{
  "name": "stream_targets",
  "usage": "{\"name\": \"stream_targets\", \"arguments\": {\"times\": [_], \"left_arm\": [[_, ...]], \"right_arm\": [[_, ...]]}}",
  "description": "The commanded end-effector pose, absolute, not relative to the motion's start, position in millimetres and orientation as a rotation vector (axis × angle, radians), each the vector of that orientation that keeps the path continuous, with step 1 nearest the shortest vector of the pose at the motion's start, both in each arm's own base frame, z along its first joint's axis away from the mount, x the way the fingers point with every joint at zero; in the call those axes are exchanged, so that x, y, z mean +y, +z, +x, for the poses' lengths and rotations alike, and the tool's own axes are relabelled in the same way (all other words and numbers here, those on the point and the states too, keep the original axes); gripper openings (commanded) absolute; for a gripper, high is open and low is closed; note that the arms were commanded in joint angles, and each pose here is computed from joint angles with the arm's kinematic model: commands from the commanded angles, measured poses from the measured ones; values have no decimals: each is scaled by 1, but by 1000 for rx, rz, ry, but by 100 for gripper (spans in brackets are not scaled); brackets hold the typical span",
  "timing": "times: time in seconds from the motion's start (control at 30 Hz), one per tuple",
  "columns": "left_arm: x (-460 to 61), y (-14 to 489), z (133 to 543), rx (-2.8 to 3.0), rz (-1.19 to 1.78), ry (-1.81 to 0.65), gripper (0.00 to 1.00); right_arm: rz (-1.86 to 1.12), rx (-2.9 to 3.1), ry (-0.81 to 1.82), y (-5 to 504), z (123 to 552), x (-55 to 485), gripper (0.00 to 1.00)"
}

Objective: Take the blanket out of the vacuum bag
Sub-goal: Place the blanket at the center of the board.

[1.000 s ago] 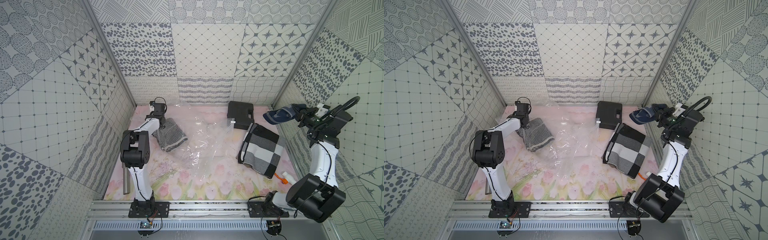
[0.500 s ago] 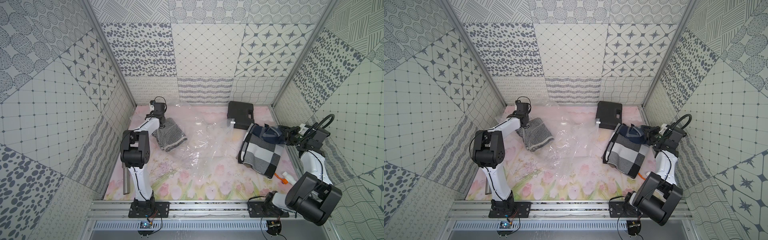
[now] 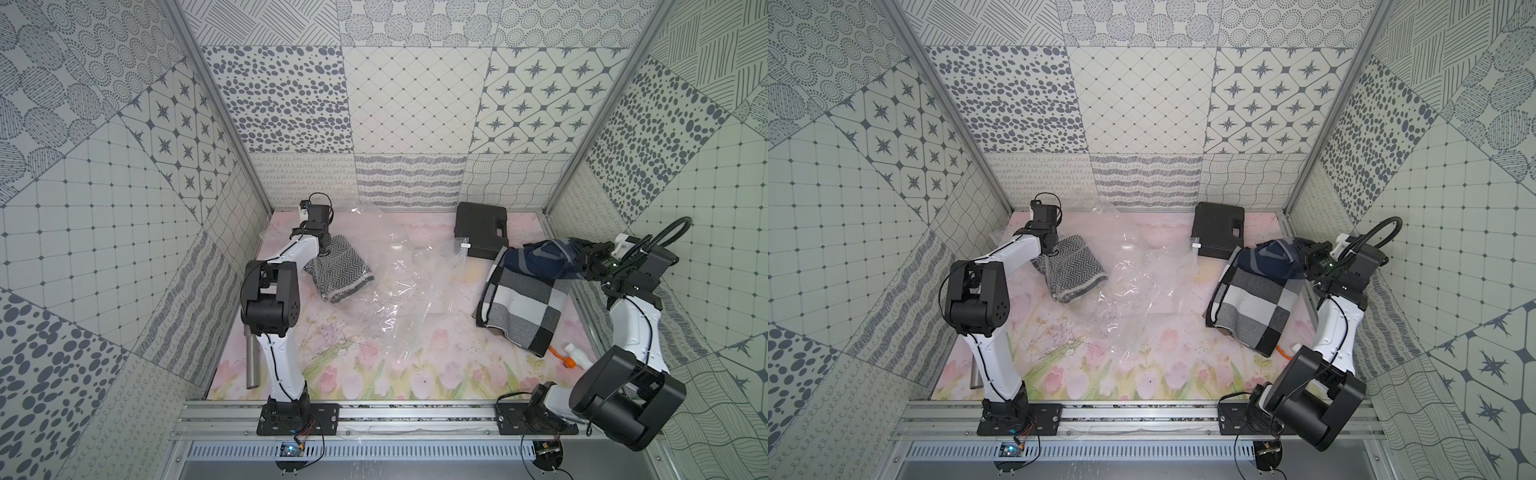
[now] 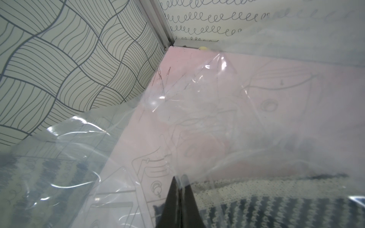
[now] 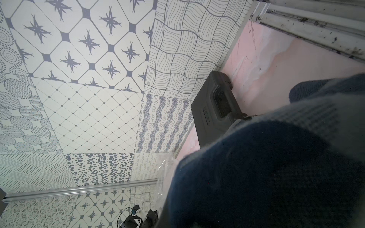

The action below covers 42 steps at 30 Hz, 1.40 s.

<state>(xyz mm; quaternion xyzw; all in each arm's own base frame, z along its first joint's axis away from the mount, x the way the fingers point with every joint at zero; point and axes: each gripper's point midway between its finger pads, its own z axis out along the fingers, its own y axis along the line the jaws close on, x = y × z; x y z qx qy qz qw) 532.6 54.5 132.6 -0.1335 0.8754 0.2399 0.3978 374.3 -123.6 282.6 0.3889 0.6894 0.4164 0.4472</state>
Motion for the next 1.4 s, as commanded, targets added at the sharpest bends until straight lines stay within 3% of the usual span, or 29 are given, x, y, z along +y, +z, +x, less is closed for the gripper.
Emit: {"name": "stream_targets", "arguments": {"times": [0.0,0.17,0.33,0.77,1.37], "left_arm": [[60,147,537,2169,-347,634,0],[60,148,536,2168,-350,628,0],[59,148,536,2170,-358,606,0],[56,149,533,2173,-365,577,0],[51,143,537,2182,-370,536,0]], "right_arm": [[799,1620,934,340,383,-138,0],[759,1589,885,370,384,-143,0],[765,1605,884,357,382,-140,0],[817,1892,1117,201,355,-19,0],[905,1741,1098,250,314,-4,0]]}}
